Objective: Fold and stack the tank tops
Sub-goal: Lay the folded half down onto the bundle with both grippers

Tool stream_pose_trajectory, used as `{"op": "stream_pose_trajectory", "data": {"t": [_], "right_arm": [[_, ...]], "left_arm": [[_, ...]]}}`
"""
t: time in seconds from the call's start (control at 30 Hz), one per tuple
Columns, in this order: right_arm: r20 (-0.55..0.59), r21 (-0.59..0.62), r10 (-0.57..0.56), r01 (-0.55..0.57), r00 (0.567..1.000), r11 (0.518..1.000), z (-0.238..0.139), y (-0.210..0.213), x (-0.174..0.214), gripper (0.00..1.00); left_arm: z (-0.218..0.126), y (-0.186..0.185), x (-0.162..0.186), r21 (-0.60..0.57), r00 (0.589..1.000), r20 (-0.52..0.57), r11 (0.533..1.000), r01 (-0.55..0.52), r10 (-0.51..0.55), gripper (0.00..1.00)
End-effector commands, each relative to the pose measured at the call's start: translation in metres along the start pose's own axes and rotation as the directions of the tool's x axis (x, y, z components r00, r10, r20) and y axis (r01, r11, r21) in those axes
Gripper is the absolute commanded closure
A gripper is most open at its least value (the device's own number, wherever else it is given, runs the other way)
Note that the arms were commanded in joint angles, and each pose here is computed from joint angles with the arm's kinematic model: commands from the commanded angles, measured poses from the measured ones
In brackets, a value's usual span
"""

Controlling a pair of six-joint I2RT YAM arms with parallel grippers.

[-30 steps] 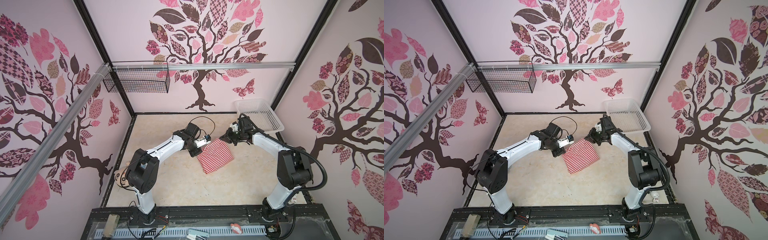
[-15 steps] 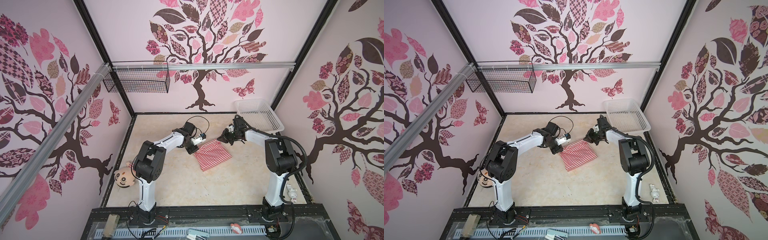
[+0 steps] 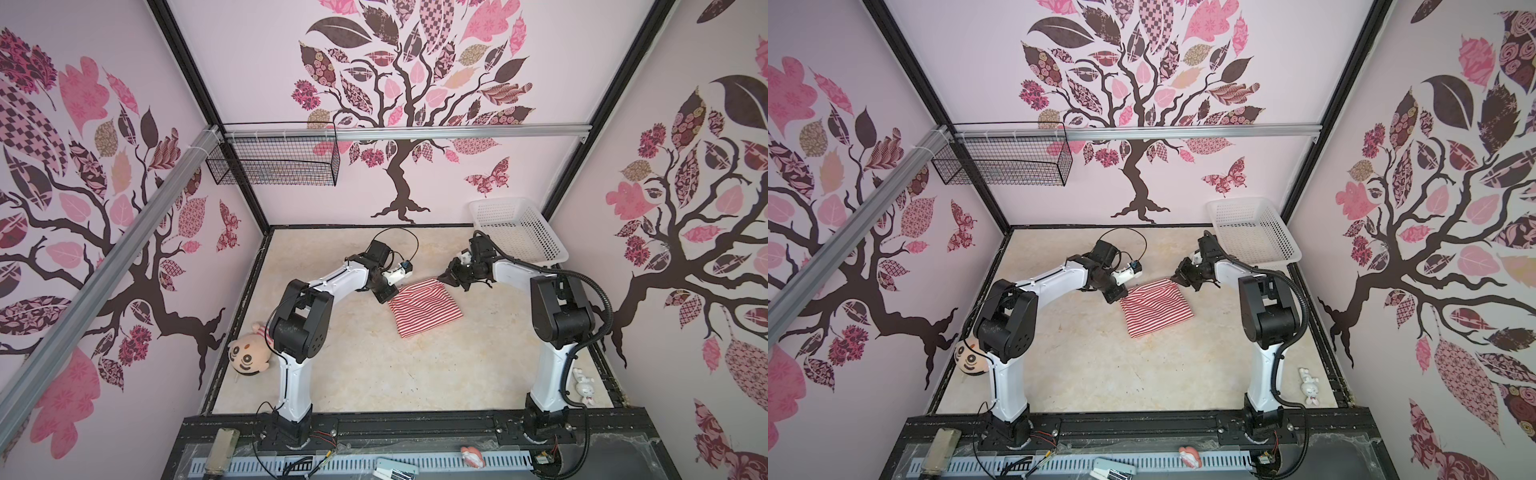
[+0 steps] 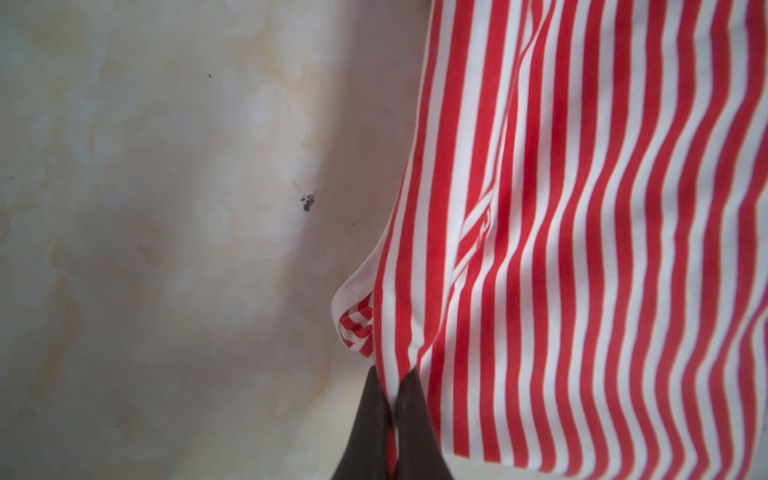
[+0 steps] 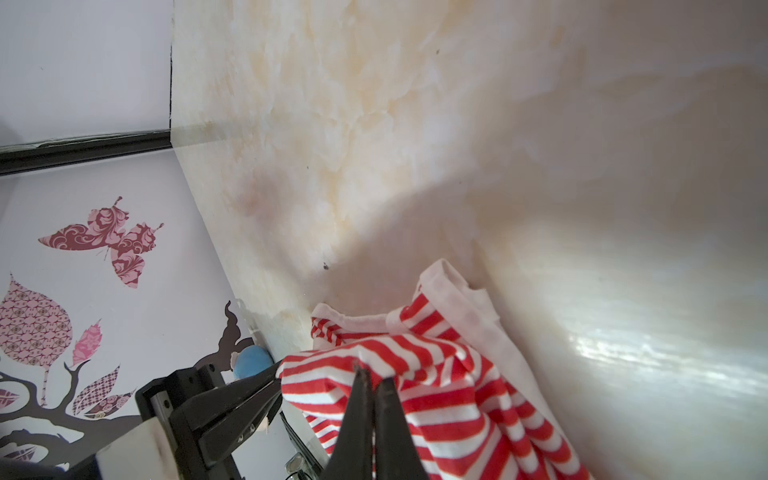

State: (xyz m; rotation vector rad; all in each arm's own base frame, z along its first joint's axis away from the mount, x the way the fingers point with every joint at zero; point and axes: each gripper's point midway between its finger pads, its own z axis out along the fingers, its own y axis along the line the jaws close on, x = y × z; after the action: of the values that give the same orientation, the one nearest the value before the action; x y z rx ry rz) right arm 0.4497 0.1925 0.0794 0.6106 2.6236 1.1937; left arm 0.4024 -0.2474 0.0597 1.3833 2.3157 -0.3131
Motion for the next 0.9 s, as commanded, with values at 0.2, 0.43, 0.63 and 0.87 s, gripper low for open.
{"op": "stream_pose_trajectory", "data": {"t": [0.2, 0.43, 0.63, 0.87], "right_arm": [[0.082, -0.08, -0.074, 0.081, 0.994, 0.993, -0.052, 0.049, 0.002, 1.0], [0.071, -0.055, -0.046, 0.05, 0.996, 0.997, -0.041, 0.032, -0.004, 1.0], [0.019, -0.03, 0.0, 0.0, 1.0, 1.0, -0.009, 0.002, -0.01, 1.0], [0.023, -0.035, 0.036, -0.036, 0.999, 0.999, 0.004, -0.013, -0.026, 0.99]], "left_arm": [[-0.007, 0.01, -0.018, -0.011, 0.998, 0.057, 1.0, 0.008, -0.007, 0.93], [0.004, 0.017, -0.021, -0.013, 0.999, 0.044, 1.0, 0.017, -0.016, 0.9], [0.019, 0.026, -0.021, -0.021, 1.0, 0.019, 1.0, 0.014, -0.014, 0.9], [0.028, 0.045, -0.021, -0.063, 0.999, 0.02, 0.997, 0.048, -0.047, 0.85]]}}
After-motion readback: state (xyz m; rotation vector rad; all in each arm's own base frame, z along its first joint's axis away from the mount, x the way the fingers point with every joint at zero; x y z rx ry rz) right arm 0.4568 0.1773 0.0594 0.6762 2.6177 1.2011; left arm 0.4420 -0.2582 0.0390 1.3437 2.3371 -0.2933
